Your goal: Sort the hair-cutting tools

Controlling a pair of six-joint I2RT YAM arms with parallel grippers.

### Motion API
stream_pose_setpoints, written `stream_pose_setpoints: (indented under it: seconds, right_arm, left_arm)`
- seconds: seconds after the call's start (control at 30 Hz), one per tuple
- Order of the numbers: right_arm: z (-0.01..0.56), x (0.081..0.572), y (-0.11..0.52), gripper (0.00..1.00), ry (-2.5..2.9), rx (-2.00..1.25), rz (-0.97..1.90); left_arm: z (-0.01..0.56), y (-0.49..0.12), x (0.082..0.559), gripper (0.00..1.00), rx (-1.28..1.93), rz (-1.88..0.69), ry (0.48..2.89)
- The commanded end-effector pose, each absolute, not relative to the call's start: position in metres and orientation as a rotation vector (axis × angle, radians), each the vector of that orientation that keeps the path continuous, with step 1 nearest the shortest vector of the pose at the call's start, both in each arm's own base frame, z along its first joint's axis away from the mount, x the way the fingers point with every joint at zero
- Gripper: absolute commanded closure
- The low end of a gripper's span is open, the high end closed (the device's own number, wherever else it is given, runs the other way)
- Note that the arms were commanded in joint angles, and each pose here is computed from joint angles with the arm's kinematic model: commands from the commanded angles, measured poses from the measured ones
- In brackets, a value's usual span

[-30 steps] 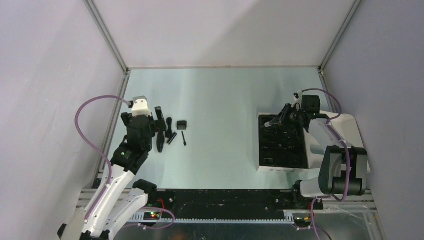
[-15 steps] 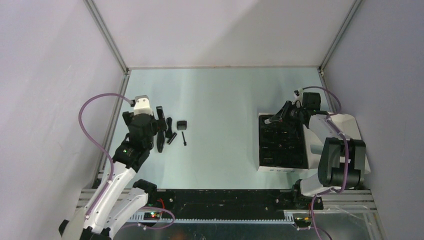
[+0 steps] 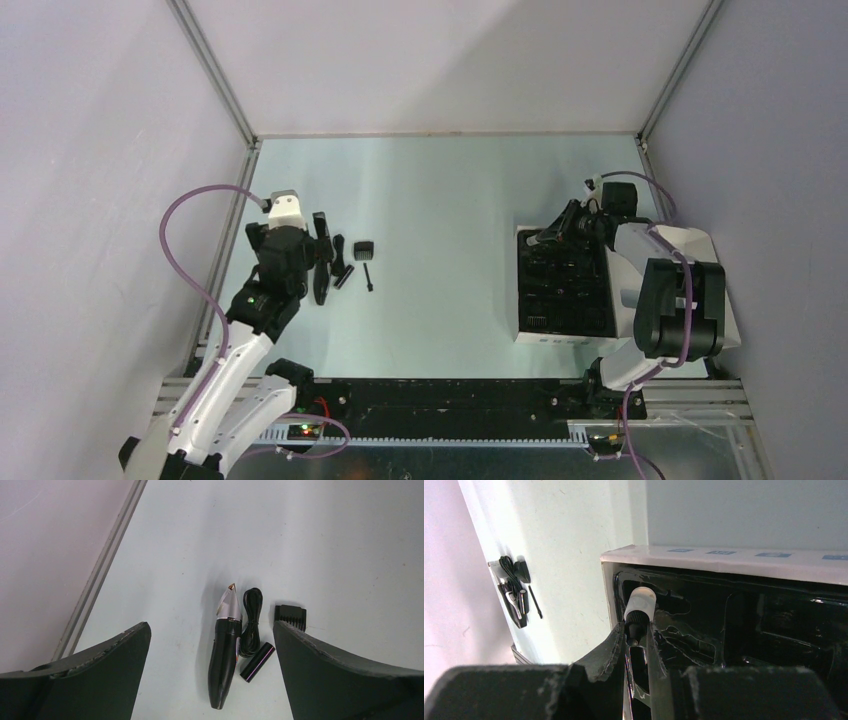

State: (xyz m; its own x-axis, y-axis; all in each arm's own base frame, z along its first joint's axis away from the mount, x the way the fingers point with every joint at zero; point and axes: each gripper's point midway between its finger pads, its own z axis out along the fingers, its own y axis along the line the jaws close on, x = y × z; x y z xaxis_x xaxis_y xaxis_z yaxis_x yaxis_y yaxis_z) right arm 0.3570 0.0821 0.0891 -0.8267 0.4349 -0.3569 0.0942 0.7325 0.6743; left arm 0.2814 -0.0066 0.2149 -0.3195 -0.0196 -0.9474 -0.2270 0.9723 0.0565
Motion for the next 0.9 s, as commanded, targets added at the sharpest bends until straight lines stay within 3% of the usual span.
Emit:
stream_pose_setpoints:
  seconds: [0.0,0.6,0.87]
  right_arm:
    - [0.102,0.373,0.081,0.96,2.386,0.378,0.92]
    - [0.101,0.378,0.083,0.92,2.376,0.39,0.949]
    - [0.095,0.373,0.069,0.64,2.421,0.412,0.795]
  left_arm:
    - [0.218,-0.002,0.284,0.0,-0.18,0.234,1.866]
    - [0.221,-0.004,0.283,0.0,-0.176,0.214,1.858]
    - [0.223,-0.004,0.283,0.0,-0.178,0.213,1.853]
